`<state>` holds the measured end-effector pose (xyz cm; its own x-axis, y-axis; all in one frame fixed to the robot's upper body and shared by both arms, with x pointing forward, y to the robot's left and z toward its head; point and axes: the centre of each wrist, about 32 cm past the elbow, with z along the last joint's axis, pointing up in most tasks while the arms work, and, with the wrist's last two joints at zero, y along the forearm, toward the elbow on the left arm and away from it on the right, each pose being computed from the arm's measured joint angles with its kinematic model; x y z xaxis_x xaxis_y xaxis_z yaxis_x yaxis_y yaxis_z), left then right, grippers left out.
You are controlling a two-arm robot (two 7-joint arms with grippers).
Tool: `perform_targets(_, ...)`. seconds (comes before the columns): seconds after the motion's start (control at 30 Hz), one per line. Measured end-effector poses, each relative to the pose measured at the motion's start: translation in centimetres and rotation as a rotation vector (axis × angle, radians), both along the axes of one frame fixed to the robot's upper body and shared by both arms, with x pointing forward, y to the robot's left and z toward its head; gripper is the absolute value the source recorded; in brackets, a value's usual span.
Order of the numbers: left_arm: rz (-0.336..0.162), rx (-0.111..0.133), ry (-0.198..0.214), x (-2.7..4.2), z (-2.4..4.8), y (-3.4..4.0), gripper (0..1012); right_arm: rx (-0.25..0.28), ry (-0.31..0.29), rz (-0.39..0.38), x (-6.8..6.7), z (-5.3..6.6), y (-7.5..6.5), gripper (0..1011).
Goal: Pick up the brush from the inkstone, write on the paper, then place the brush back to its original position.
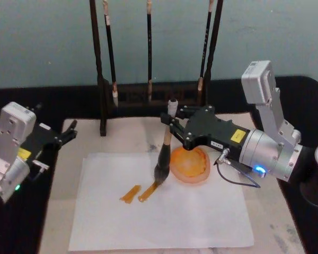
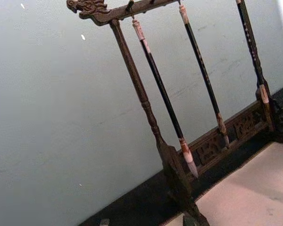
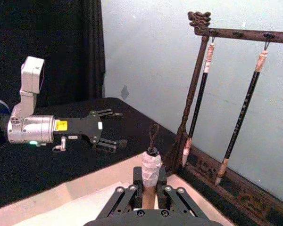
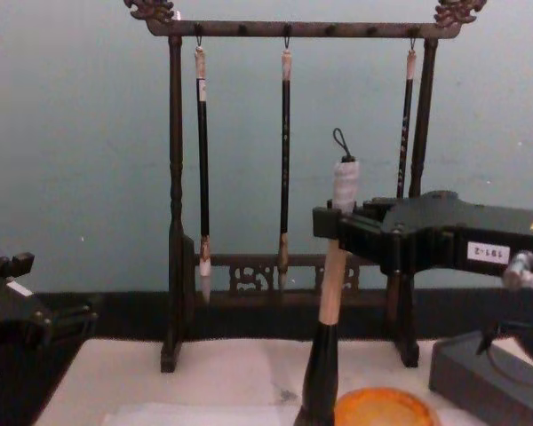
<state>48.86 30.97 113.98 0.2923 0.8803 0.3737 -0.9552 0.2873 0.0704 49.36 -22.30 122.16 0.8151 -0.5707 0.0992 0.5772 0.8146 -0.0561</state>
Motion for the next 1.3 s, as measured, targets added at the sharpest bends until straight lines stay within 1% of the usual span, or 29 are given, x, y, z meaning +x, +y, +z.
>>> perform_targets(0.23,0.0,0.0,0.0,0.0,0.0,0.0,1010,0.0,0.005,0.007,0.0,0.0,0.0,172)
perform_targets(0.33,0.0,0.0,0.0,0.0,0.0,0.0,1010,0.011,0.006,0.014,-0.1,0.1,0.0,171)
perform_targets(0.4,0.0,0.0,0.0,0.0,0.0,0.0,1010,0.028,0.006,0.015,-0.3,0.3,0.0,171)
perform_targets(0.43,0.0,0.0,0.0,0.0,0.0,0.0,1010,0.047,0.008,0.015,-0.3,0.5,-0.1,172)
perform_targets(0.5,0.0,0.0,0.0,0.0,0.0,0.0,1010,0.069,0.008,0.015,-0.4,0.8,-0.2,171)
perform_targets(0.57,0.0,0.0,0.0,0.0,0.0,0.0,1010,0.075,0.007,0.015,-0.5,1.0,-0.3,171)
perform_targets(0.67,0.0,0.0,0.0,0.0,0.0,0.0,1010,0.104,-0.005,0.012,-0.8,1.7,-0.5,171)
perform_targets(0.87,0.0,0.0,0.0,0.0,0.0,0.0,1010,0.128,-0.017,-0.003,-0.9,2.5,-0.8,171)
perform_targets(1.07,0.0,0.0,0.0,0.0,0.0,0.0,1009,0.134,-0.011,-0.007,-0.9,2.6,-0.9,171)
perform_targets(1.17,0.0,0.0,0.0,0.0,0.0,0.0,1010,0.166,0.012,-0.016,-0.8,2.6,-1.0,172)
perform_targets(1.2,0.0,0.0,0.0,0.0,0.0,0.0,1010,0.192,0.035,-0.026,-0.6,2.5,-1.2,171)
perform_targets(1.27,0.0,0.0,0.0,0.0,0.0,0.0,1010,0.225,0.066,-0.042,-0.4,2.5,-1.5,171)
perform_targets(1.3,0.0,0.0,0.0,0.0,0.0,0.0,1010,0.263,0.1,-0.061,-0.2,2.5,-1.9,171)
